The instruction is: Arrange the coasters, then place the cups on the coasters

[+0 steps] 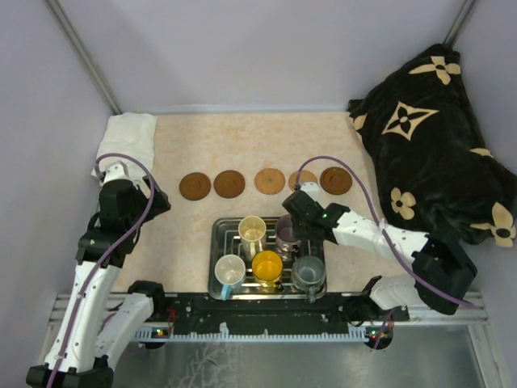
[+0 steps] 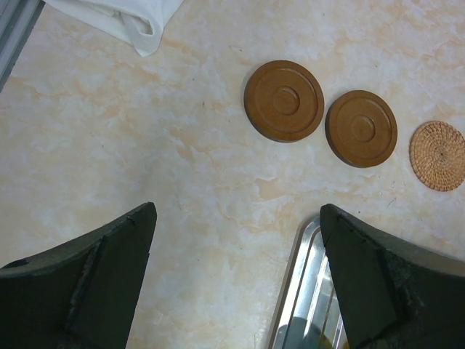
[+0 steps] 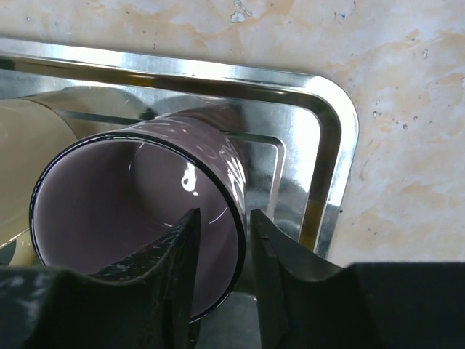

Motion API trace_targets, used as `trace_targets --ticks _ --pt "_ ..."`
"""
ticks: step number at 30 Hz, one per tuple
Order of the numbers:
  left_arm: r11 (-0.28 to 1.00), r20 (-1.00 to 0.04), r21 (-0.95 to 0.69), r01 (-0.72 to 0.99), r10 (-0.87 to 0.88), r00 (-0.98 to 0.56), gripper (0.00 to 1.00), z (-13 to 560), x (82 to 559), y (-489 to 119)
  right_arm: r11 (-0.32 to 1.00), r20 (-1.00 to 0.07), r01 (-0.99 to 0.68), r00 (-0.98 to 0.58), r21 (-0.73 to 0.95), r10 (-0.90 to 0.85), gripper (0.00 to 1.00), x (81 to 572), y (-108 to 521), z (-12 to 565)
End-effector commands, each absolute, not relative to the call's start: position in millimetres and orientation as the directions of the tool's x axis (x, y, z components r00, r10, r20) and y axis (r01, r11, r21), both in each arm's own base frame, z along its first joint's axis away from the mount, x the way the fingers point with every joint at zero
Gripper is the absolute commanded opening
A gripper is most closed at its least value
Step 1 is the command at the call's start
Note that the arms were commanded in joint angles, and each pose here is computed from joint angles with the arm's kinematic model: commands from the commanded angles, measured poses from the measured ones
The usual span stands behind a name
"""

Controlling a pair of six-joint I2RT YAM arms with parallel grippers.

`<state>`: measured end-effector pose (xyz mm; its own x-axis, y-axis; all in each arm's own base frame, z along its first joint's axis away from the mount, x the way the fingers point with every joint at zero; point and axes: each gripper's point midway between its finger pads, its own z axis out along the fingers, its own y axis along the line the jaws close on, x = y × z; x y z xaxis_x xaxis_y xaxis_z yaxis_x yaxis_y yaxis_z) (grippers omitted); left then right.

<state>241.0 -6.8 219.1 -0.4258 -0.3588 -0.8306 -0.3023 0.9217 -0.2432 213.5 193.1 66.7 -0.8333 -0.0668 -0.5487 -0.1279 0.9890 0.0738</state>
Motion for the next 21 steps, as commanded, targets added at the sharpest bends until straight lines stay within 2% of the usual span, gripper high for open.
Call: trace_targets --ticks 1,6,7,15,21 --pt "0.919 -0.833 -0.255 -0.301 -0.367 -0.414 1.0 219.0 244.0 -7.4 0.988 -0.577 -0.125 -0.815 0.088 -0.052 0.3 219.2 202.4 71.6" --pt "0.92 -0.83 -0.254 -0.299 -0.366 -0.421 1.0 217.5 244.9 -8.4 0.992 -0.583 -0.107 -0.811 0.07 -0.046 0.03 218.9 200.2 73.4" --pt "0.92 -0.829 -0.254 -0.299 -0.366 -0.422 1.0 216.8 244.8 -8.4 0.993 -0.586 -0.102 -0.809 0.067 -0.043 0.0 219.6 199.8 74.8" --pt "0.923 -0.829 -0.252 -0.291 -0.361 -0.427 1.0 216.1 245.6 -9.6 0.996 -0.618 -0.062 -0.786 0.059 -0.012 0.0 228.0 200.9 95.0" --pt "0.926 -0.826 -0.248 -0.283 -0.355 -0.437 1.0 213.1 248.1 -11.3 0.999 -0.695 0.018 -0.717 0.048 0.046 0.0 247.0 195.6 137.5"
